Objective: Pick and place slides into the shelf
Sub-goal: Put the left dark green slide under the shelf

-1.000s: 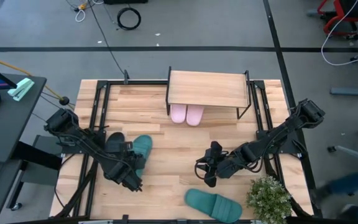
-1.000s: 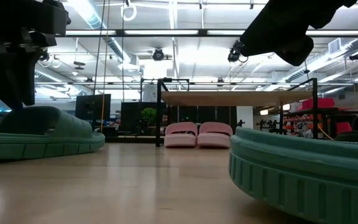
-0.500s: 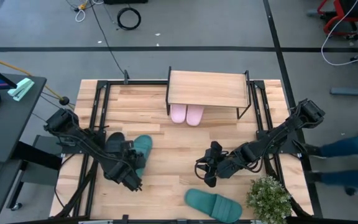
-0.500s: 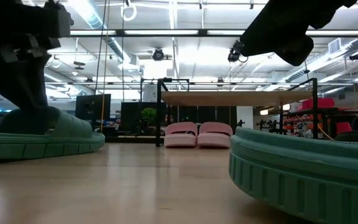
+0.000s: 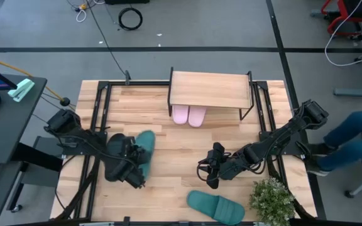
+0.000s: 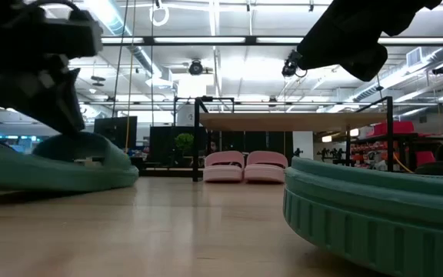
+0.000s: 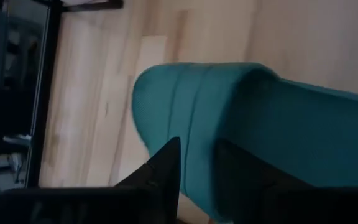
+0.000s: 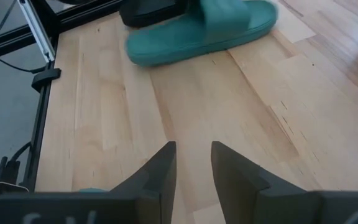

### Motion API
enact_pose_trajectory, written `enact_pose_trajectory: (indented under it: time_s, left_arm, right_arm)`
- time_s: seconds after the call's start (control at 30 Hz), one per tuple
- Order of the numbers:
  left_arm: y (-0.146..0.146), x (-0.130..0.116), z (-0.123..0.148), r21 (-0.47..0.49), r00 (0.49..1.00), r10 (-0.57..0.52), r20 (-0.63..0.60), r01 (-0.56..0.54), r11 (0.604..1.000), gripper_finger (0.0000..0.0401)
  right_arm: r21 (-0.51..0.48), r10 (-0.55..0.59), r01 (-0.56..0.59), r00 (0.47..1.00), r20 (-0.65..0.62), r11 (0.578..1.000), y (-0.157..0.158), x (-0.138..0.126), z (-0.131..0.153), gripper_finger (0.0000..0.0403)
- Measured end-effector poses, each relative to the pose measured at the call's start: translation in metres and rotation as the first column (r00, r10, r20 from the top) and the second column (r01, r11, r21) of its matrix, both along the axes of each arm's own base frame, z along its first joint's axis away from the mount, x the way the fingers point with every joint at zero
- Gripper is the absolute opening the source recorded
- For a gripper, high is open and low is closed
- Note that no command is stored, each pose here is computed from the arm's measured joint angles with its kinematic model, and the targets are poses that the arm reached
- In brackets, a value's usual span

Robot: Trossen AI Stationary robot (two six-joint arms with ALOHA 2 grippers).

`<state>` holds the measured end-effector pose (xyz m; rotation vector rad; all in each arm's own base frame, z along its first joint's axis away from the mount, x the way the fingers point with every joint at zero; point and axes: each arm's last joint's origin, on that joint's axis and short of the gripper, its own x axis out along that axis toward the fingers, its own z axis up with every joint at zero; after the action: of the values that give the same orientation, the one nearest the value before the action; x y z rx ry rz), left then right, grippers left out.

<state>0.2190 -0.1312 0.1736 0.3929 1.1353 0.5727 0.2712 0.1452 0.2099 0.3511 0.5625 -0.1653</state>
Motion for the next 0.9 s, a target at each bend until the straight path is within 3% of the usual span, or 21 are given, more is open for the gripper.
enact_pose_trajectory:
  time_s: [0.1, 0.27, 0.5, 0.73, 0.9]
  left_arm:
    - [0.011, 0.005, -0.003, 0.001, 0.999, 0.046, 0.001, -0.046, 0.999, 0.0086]
    - [0.034, 0.004, -0.020, 0.016, 0.992, 0.123, -0.004, -0.123, 0.992, 0.0014]
    - [0.049, 0.000, -0.036, 0.039, 0.986, 0.164, 0.021, -0.165, 0.986, 0.0006]
    - [0.021, 0.036, 0.007, -0.031, 0.991, 0.038, 0.127, -0.034, 0.999, 0.0004]
    - [-0.001, 0.063, 0.052, -0.026, 0.965, -0.124, 0.230, 0.134, 0.991, 0.0003]
  right_arm:
    - [0.000, 0.000, 0.000, 1.000, 0.000, 1.000, 0.000, 0.000, 0.000, 0.0107]
    - [0.000, 0.000, 0.000, 1.000, 0.000, 1.000, 0.000, 0.000, 0.000, 0.0108]
    - [-0.011, 0.007, -0.007, 1.000, -0.001, 1.000, 0.000, 0.000, 0.000, 0.0108]
    - [-0.014, 0.009, -0.009, 1.000, 0.000, 1.000, 0.000, 0.000, 0.000, 0.0107]
    - [0.063, 0.007, -0.009, 0.999, 0.033, 0.998, 0.005, -0.009, 0.012, 0.0101]
